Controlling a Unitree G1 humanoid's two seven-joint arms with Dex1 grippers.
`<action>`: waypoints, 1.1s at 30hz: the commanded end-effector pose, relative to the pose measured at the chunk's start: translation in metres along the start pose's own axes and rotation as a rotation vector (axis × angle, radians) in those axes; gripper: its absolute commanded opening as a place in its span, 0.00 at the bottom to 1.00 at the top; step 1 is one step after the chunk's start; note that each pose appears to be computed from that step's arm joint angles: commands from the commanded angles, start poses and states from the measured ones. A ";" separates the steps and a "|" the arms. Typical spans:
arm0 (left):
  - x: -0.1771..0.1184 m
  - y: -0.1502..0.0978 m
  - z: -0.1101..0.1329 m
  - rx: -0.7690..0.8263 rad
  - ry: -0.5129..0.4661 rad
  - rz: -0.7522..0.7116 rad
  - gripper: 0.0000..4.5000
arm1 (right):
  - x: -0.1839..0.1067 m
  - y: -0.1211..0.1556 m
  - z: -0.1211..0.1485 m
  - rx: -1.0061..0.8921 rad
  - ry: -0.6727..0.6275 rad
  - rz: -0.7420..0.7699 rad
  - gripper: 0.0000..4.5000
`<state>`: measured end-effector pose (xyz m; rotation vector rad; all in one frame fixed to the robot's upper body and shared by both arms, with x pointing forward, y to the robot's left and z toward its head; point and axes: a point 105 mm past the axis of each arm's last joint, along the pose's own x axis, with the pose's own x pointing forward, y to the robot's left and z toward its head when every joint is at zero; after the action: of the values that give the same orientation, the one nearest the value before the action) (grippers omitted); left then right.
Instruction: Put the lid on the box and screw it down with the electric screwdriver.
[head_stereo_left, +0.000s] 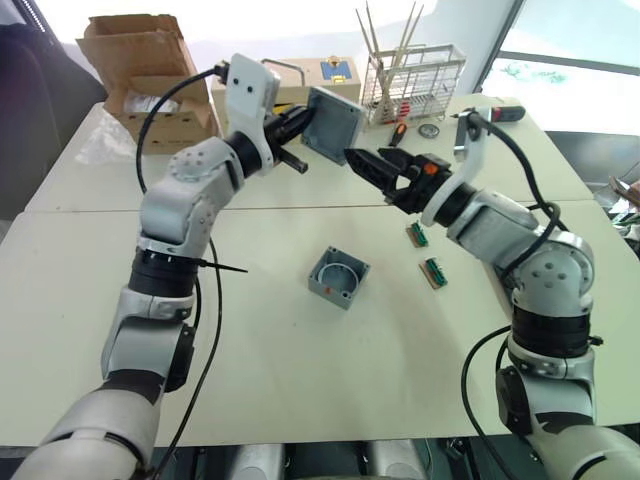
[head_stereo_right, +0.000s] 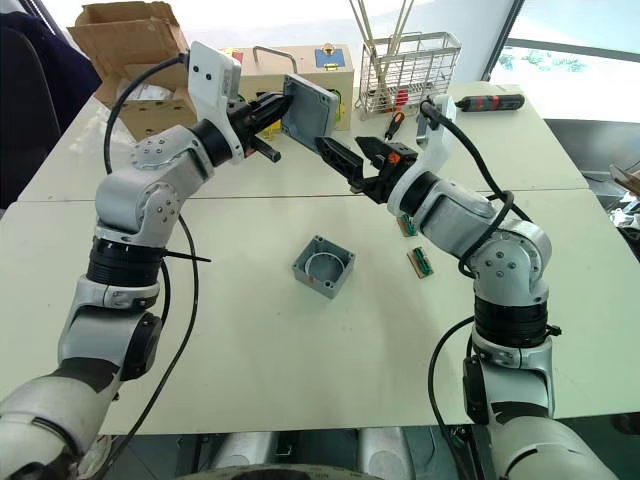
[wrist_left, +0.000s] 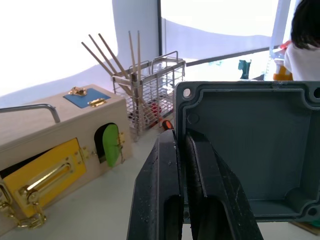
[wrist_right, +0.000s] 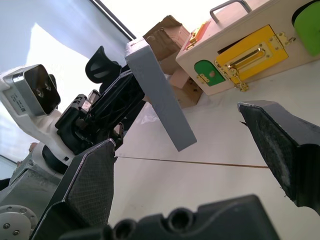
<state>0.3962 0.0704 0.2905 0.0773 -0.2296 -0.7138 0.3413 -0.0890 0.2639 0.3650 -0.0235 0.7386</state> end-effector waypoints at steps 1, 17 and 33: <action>-0.003 -0.006 0.019 0.011 -0.058 -0.014 0.01 | 0.001 0.006 0.019 -0.024 -0.077 0.012 1.00; -0.006 -0.002 0.019 -0.003 -0.054 -0.015 0.00 | 0.006 0.007 0.015 -0.009 -0.100 0.032 0.35; -0.007 -0.008 0.016 -0.008 -0.037 -0.039 0.00 | 0.007 0.012 0.013 -0.002 -0.114 0.049 0.02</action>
<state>0.3913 0.0678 0.2861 0.0530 -0.1899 -0.7387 0.3480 -0.0819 0.2659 0.4069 -0.0694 0.7376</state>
